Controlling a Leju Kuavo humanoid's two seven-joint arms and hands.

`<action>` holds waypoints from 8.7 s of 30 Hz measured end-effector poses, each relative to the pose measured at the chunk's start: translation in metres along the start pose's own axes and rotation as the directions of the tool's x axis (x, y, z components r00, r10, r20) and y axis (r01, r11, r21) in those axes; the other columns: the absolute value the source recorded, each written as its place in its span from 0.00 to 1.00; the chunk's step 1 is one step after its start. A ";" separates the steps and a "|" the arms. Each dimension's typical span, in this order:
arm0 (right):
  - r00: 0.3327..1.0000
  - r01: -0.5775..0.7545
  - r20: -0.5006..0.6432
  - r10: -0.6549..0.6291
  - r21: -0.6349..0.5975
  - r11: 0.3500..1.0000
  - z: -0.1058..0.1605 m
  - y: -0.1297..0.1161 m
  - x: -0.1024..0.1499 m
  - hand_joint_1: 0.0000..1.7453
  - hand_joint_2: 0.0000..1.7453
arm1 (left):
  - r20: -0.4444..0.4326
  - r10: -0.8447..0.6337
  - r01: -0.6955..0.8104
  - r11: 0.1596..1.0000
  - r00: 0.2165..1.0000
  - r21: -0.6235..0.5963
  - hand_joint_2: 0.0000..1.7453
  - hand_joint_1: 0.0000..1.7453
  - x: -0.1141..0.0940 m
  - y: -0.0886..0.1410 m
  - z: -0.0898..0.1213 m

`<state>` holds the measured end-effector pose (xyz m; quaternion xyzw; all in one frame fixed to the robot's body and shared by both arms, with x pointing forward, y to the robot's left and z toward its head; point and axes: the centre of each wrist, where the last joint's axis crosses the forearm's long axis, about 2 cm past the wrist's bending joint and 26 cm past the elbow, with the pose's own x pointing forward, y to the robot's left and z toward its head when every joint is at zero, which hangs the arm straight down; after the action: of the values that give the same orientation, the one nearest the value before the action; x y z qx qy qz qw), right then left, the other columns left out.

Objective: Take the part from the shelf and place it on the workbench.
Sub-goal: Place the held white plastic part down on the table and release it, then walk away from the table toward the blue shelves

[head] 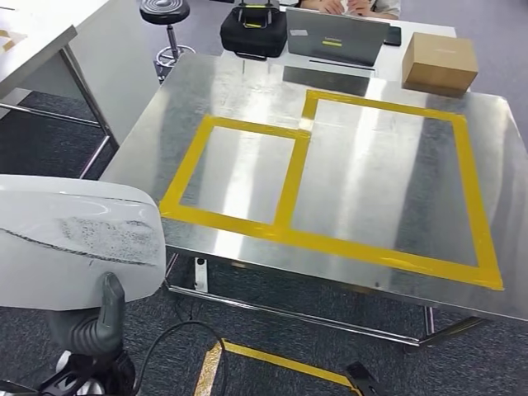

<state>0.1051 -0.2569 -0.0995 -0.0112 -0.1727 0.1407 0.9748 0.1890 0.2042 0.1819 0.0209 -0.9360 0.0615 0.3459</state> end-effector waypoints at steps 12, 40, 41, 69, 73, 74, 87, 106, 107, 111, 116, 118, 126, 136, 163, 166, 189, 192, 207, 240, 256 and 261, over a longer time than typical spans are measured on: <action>0.999 0.045 -0.003 -0.045 -0.001 0.999 0.000 -0.001 0.001 0.00 0.00 | -0.025 -0.066 0.066 0.998 0.997 -0.025 1.00 1.00 -0.005 0.001 0.003; 1.000 -0.017 0.013 0.016 0.082 0.996 0.000 0.005 0.009 0.00 0.00 | 0.226 -0.755 0.787 0.604 0.615 -0.124 1.00 1.00 -0.045 0.058 -0.075; 1.000 -0.020 0.014 0.019 0.090 0.996 -0.001 0.006 0.010 0.00 0.00 | 0.234 -0.779 0.813 0.566 0.582 -0.138 1.00 1.00 -0.050 0.062 -0.083; 0.998 -0.059 0.007 0.059 0.178 0.982 0.001 0.022 0.008 0.00 0.00 | 0.025 -0.999 0.880 0.024 0.041 -0.474 1.00 1.00 -0.144 0.235 -0.193; 0.998 -0.057 0.010 0.056 0.180 0.982 0.001 0.023 0.009 0.00 0.00 | 0.008 -0.999 0.876 0.024 0.032 -0.483 1.00 1.00 -0.146 0.240 -0.194; 0.998 -0.058 0.010 0.057 0.181 0.982 0.001 0.024 0.009 0.00 0.00 | 0.007 -1.000 0.873 0.022 0.029 -0.487 1.00 1.00 -0.146 0.240 -0.194; 0.996 -0.089 0.035 0.084 0.193 0.977 0.001 0.027 0.017 0.00 0.00 | 0.040 -0.994 0.828 0.058 0.097 -0.558 1.00 1.00 -0.172 0.185 -0.176; 0.997 -0.075 0.013 0.074 0.185 0.980 0.002 0.030 0.009 0.00 0.00 | 0.014 -0.990 0.772 0.099 0.139 -0.627 1.00 0.00 -0.190 0.143 -0.154; 0.997 -0.074 0.013 0.073 0.185 0.980 0.002 0.030 0.009 0.00 0.00 | 0.012 -0.990 0.770 0.100 0.138 -0.630 0.75 0.00 -0.190 0.144 -0.154; 0.997 -0.072 0.015 0.070 0.189 0.979 0.002 0.031 0.008 0.00 0.00 | 0.011 -0.991 0.752 0.095 0.134 -0.652 0.00 0.00 -0.193 0.145 -0.146; 0.998 -0.066 0.027 0.062 0.196 0.978 0.002 0.033 0.010 0.00 0.00 | -0.004 -0.990 0.747 0.108 0.140 -0.656 0.00 0.00 -0.193 0.146 -0.146; 0.998 -0.064 0.030 0.059 0.198 0.978 0.002 0.033 0.010 0.00 0.00 | -0.017 -0.988 0.746 0.127 0.153 -0.654 0.00 0.00 -0.193 0.147 -0.145; 0.998 -0.057 0.022 0.054 0.184 0.981 0.003 0.034 0.005 0.00 0.00 | -0.103 -0.954 0.728 0.282 0.282 -0.625 0.00 0.00 -0.191 0.144 -0.138; 0.999 -0.050 -0.004 0.051 0.162 0.986 0.004 0.036 -0.004 0.00 0.00 | -0.136 -0.772 0.676 0.615 0.621 -0.406 0.00 0.00 -0.154 0.121 -0.141; 1.000 -0.020 -0.006 0.020 0.125 0.992 0.006 0.033 -0.021 0.00 0.00 | -0.029 -0.429 0.428 0.904 0.903 -0.017 0.00 0.00 -0.022 0.078 -0.009; 1.000 -0.009 -0.014 0.011 0.124 0.992 0.006 0.033 -0.025 0.00 0.00 | -0.072 -0.434 0.434 0.901 0.898 -0.015 0.00 0.00 -0.020 0.080 -0.001; 0.995 0.055 -0.079 -0.057 -0.028 0.998 0.012 0.029 -0.057 0.00 0.00 | -0.974 -0.213 0.499 0.854 0.074 -0.148 0.00 0.00 -0.106 0.138 0.238; 0.995 0.042 -0.086 -0.047 -0.056 0.998 0.011 0.026 -0.056 0.00 0.00 | -0.985 -0.147 0.470 0.865 -0.094 -0.174 0.00 0.00 -0.097 0.130 0.266; 0.984 -0.029 -0.177 -0.002 -0.172 0.985 0.011 0.014 -0.058 0.00 0.00 | -0.914 0.012 0.360 0.921 -0.405 -0.148 0.00 0.00 -0.075 0.082 0.309; 0.951 0.156 -0.227 -0.211 -0.238 0.959 0.013 0.001 -0.073 0.00 0.00 | -0.869 -0.262 0.140 0.927 -0.419 -0.347 0.00 0.00 -0.088 0.062 0.295; 0.947 0.163 -0.238 -0.218 -0.232 0.959 0.014 0.003 -0.076 0.00 0.00 | -0.876 -0.258 0.150 0.927 -0.407 -0.343 0.00 0.00 -0.093 0.061 0.289; 0.951 0.160 -0.230 -0.208 -0.212 0.964 0.014 0.006 -0.076 0.00 0.00 | -0.874 -0.261 0.153 0.925 -0.409 -0.348 0.00 0.00 -0.092 0.063 0.290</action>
<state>0.0302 -0.2722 -0.1119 -0.1063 -0.0613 0.0291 0.9920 0.0667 0.2292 -0.1028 0.1281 -0.2232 -0.0465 0.9652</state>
